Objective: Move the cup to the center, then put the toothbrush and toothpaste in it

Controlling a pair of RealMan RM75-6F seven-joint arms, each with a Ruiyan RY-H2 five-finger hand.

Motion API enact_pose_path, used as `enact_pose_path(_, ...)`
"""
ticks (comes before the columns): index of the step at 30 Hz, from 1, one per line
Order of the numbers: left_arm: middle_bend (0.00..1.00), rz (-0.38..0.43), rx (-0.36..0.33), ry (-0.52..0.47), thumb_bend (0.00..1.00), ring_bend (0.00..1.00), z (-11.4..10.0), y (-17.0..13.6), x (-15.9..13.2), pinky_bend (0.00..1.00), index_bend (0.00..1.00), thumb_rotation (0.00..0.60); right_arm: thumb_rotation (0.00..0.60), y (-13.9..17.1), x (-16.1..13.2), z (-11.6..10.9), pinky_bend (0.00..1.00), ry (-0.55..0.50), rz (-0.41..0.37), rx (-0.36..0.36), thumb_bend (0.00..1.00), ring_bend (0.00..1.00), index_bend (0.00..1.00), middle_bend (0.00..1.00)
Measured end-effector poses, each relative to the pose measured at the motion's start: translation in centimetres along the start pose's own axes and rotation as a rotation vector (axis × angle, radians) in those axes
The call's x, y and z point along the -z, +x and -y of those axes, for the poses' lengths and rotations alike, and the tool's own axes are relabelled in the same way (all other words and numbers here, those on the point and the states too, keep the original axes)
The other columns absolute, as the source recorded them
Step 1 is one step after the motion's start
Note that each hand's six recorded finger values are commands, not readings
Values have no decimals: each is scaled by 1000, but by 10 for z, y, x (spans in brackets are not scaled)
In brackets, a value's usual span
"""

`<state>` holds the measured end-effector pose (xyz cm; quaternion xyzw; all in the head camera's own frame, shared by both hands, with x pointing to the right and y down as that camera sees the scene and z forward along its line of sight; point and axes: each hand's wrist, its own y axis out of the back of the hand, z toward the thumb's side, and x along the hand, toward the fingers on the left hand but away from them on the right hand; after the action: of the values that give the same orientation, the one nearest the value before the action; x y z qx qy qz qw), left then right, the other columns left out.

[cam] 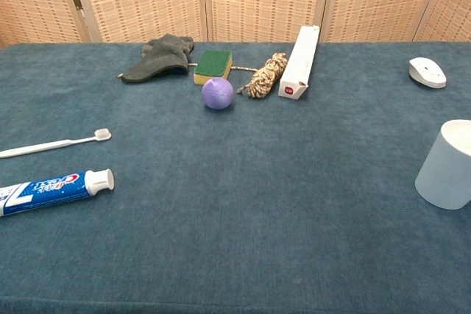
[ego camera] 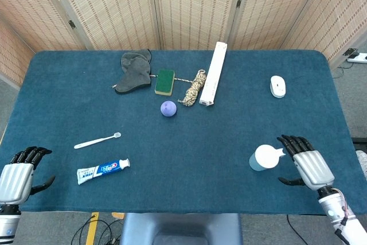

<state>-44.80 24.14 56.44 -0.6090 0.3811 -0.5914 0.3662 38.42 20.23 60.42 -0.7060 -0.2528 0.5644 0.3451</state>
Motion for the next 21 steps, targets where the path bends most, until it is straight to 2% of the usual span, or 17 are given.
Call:
enact_pose_path(7, 295, -13, -8, 5, 260, 209, 0, -2, 4, 271, 309, 600, 600, -29, -10, 14, 123, 12, -31, -57, 68, 66, 0, 74)
enact_pose_path(9, 294, -14, -10, 5, 260, 209, -1, -3, 5, 270, 309, 600, 600, -34, -11, 18, 134, 16, -37, -72, 95, 81, 0, 118)
enact_pose_path(12, 294, -16, -10, 4, 260, 209, -1, -3, 6, 270, 310, 600, 600, -42, -14, 23, 215, 19, -44, -80, 137, 170, 8, 213)
enact_pose_path(14, 294, -18, -10, 3, 260, 209, -1, -4, 7, 270, 310, 600, 600, -45, -14, 25, 298, 14, -44, -77, 190, 271, 88, 287)
enact_pose_path(17, 294, -21, -10, 2, 260, 209, 0, -4, 8, 270, 310, 600, 600, -49, -15, 26, 378, 12, -48, -71, 236, 359, 204, 357)
enact_pose_path(21, 294, -25, -16, 2, 260, 209, -2, -5, 10, 270, 310, 600, 600, -51, -20, 24, 419, 11, -70, -53, 251, 418, 261, 397)
